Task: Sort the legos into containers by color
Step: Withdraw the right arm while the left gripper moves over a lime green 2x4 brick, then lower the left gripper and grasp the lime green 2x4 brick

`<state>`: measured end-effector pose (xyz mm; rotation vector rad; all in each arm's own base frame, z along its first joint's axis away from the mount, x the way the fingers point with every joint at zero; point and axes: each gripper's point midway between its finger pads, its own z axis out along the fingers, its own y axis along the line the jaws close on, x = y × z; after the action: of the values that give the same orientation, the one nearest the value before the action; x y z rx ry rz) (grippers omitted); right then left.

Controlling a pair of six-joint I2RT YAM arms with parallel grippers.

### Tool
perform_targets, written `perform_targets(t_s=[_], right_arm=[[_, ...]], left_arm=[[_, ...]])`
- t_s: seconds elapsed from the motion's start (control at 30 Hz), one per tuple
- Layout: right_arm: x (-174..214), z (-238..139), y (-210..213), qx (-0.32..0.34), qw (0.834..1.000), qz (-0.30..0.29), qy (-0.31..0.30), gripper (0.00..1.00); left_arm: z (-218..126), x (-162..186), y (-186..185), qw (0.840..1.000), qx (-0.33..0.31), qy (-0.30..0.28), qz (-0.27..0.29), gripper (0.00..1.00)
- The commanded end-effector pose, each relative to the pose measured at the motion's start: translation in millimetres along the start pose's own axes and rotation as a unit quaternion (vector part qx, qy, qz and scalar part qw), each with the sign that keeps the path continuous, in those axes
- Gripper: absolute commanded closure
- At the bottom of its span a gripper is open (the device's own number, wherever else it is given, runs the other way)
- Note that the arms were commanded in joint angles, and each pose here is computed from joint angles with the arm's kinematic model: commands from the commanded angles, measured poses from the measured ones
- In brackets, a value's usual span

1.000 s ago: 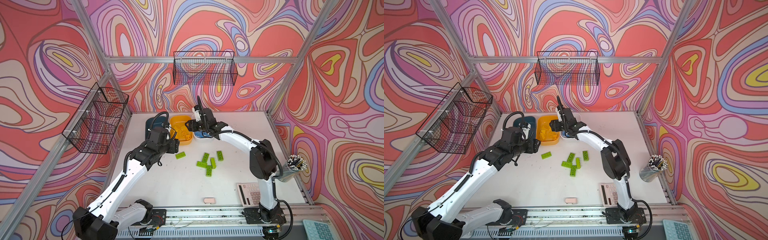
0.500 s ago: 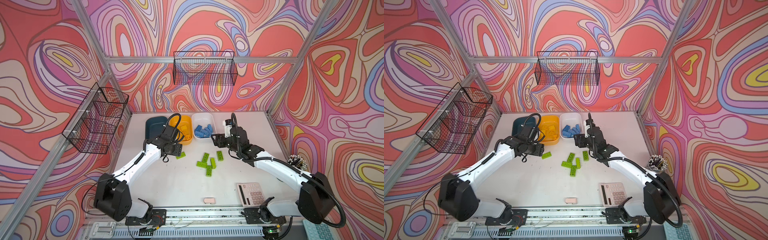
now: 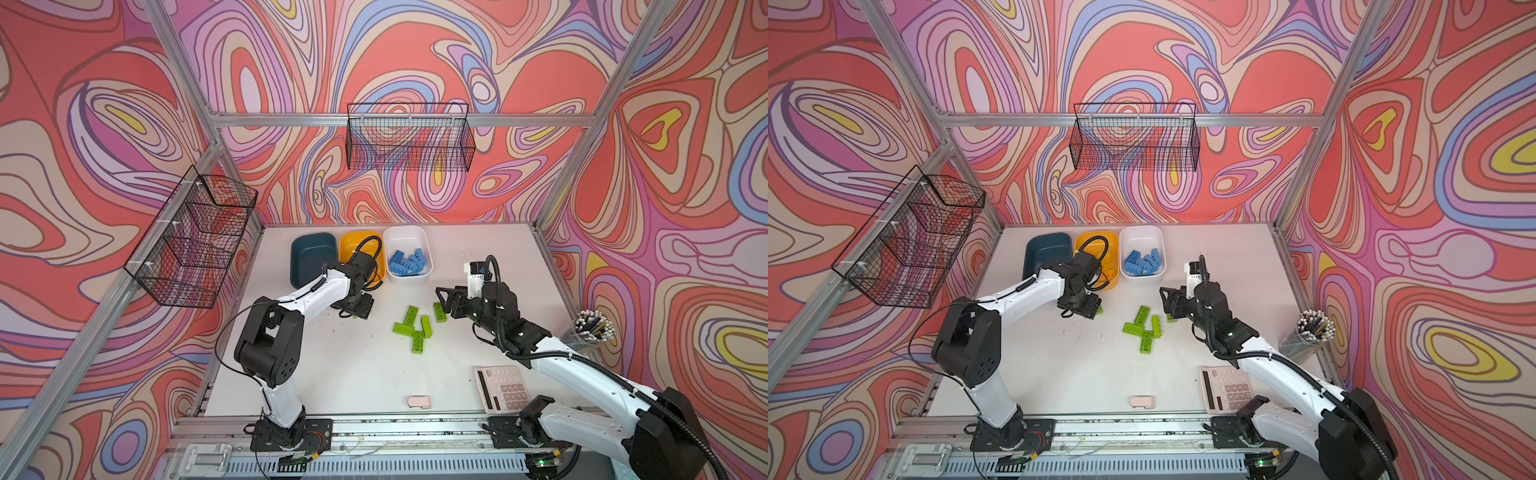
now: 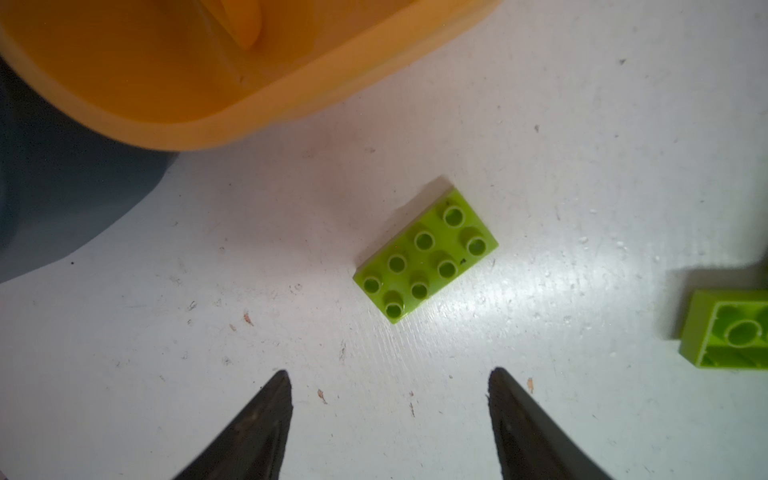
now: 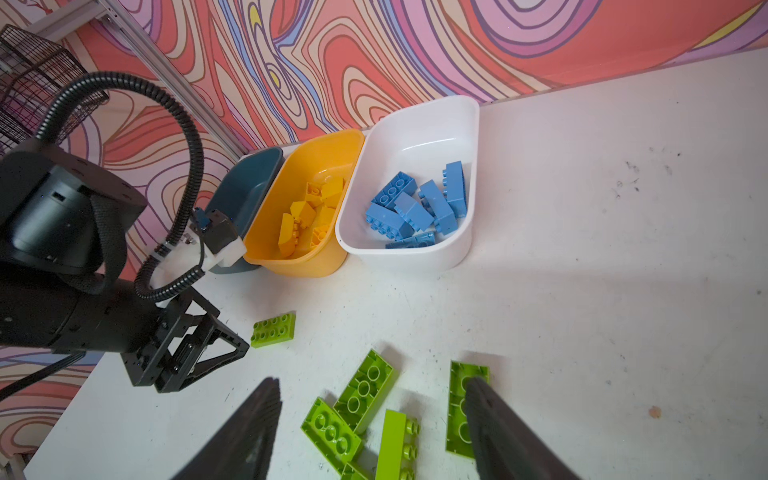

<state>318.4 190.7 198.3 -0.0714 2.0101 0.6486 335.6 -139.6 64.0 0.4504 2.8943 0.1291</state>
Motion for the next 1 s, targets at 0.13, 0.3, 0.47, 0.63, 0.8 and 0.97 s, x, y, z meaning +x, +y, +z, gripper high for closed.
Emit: perform_targets(t_s=[0.13, 0.3, 0.47, 0.63, 0.8, 0.97], right_arm=[[6.4, 1.9, 7.9, -0.038, 0.999, 0.028, -0.01, 0.26], [20.5, 12.8, 8.5, -0.047, 0.998, 0.041, 0.013, 0.26], [22.6, 14.1, 7.3, -0.046, 0.998, 0.043, 0.014, 0.26], [24.2, 15.6, 5.7, -0.043, 0.998, 0.043, 0.016, 0.26], [25.6, 17.7, 5.2, -0.042, 0.998, 0.045, 0.018, 0.26], [26.7, 18.0, 4.2, -0.04, 0.998, 0.045, 0.02, 0.26]], left_arm=[[18.3, -3.5, -3.7, 0.999, -0.001, 0.018, 0.042, 0.26], [26.8, -7.4, -4.8, 0.998, -0.003, 0.023, 0.06, 0.26], [33.3, -14.5, -6.0, 0.998, -0.005, 0.021, 0.061, 0.27], [40.2, -21.5, -5.0, 0.998, -0.014, 0.02, 0.057, 0.29], [46.4, -25.8, -11.5, 0.999, 0.0, 0.023, 0.045, 0.35], [50.7, -23.0, -18.1, 0.999, 0.018, 0.026, 0.035, 0.45]])
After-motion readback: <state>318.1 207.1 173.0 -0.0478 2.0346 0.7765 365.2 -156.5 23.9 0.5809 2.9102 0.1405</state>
